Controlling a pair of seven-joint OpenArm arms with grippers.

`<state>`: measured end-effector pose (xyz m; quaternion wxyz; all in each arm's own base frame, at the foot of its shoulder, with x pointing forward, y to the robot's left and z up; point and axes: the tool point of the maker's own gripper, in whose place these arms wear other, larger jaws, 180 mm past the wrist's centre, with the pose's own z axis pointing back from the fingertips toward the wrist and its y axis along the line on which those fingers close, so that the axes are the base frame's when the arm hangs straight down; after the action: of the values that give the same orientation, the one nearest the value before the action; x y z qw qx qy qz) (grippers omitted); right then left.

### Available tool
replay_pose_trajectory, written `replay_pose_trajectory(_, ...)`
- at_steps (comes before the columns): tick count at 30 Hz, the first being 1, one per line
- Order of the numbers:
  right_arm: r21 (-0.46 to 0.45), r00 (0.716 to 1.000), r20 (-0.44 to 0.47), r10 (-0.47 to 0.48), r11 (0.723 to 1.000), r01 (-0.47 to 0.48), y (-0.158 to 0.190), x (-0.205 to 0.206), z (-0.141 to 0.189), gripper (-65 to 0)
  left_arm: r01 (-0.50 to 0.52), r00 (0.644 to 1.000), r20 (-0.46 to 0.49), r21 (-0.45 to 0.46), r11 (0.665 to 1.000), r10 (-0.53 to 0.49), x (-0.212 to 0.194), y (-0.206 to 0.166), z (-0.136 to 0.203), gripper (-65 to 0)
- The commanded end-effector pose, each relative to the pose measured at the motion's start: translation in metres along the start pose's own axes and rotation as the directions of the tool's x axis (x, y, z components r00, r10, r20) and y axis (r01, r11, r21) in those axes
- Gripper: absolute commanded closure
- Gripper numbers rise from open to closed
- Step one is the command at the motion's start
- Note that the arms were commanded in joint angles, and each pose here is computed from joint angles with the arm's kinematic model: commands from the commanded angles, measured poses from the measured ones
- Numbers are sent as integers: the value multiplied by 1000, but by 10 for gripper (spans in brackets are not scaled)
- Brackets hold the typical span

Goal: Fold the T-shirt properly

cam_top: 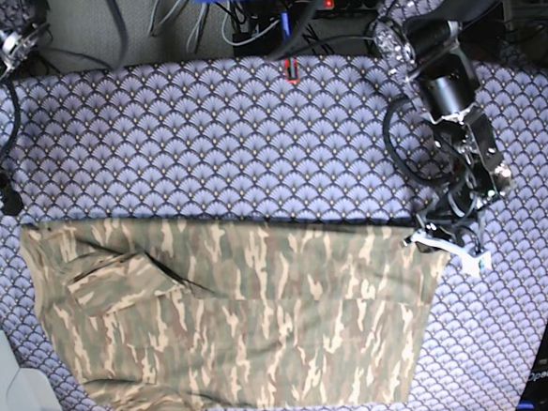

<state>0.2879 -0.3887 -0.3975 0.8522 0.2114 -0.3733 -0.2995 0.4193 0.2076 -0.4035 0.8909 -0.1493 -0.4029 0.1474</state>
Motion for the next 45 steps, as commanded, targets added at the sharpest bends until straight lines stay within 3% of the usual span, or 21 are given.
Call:
replay_pose_trajectory(1,31,997,61,46,998,-48,11,28,6,-363,15,998,66,-15,1000,-14,27,-6,3,-9)
replay_pose_trajectory(16,73,995,63,77,994,-81,34,28,-14,-365,18,998,67,-16,1000,-17,27,-6,3,-9)
replay_pose_trajectory(22,98,999,46,-8,995,4,32,14,-39,-365,19,997,71,-16,1000,-18,28,-7,3,-9)
replay_pose_trajectory(30,152,996,92,2,988,-16,63,30,-57,-360,21,997,73,-15,1000,-20,30,-6,4,-9)
replay_pose_trajectory(33,170,994,109,0,985,-19,72,38,-60,-290,21,997,73,-15,1000,-20,30,-6,4,-9)
replay_pose_trajectory(38,173,989,151,-7,985,-19,74,46,-60,-10,20,997,73,-16,1000,-19,29,-7,4,-9)
replay_pose_trajectory(45,156,991,134,-14,988,-7,64,37,-57,0,21,998,61,-15,1000,-21,28,-6,4,-9)
